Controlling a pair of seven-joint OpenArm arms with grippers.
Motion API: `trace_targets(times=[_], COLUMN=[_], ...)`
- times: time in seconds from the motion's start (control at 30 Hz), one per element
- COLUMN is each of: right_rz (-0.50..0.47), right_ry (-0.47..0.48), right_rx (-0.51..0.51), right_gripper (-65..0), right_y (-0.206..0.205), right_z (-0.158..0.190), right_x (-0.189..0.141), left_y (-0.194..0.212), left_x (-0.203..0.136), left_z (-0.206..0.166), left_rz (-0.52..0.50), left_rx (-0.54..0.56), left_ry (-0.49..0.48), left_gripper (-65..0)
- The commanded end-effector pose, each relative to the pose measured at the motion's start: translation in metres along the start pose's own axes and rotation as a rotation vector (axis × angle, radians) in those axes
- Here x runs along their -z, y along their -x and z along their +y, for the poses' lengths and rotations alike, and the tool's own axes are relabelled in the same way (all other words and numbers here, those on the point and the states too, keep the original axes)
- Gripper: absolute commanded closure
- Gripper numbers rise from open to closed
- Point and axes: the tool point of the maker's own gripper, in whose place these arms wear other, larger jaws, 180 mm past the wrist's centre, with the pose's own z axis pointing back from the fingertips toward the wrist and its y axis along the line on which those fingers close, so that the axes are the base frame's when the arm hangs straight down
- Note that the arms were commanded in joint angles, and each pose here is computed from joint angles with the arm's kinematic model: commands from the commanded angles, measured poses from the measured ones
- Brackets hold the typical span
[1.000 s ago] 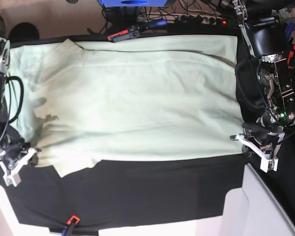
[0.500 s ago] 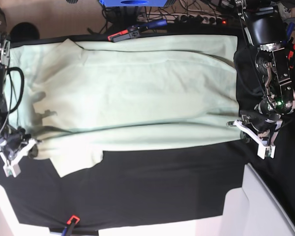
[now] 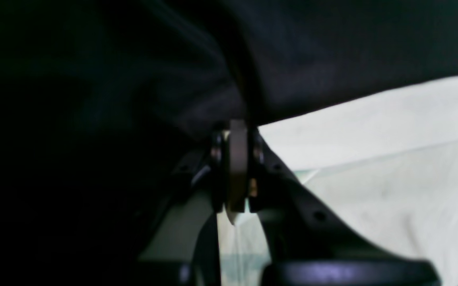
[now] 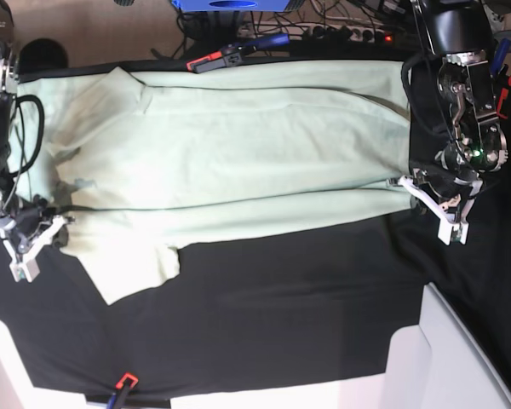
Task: Fold the T-shirt properly
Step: 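Pull the held shirt edge outward with both grippers to smooth it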
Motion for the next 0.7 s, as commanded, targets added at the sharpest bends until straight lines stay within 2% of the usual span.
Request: trace_targets(times=[0.0,0.27,0.67], right_rz=[-0.058,-0.034,0.000], right_ry=[0.012,0.026,0.029], right_rx=[-0.010,-0.010,-0.008], right_gripper=[-0.1,-0.1,-0.1], right_y=[-0.023,-0.012,0.000], right_z=[-0.009,-0.017,-0.019], right_x=[-0.006,-0.010,-0.011], left_y=[-0.017,-0.010,0.022], left_x=[-0.003,-0.004,0.007], left_z=[0.006,0.010,0.014], left_rz=[-0.052,-0.034,0.051], left_rx=[0.009,0.017,-0.015], left_ry=[-0.012,-0.016,-0.017], left_gripper=[0.0,0.0,0.0])
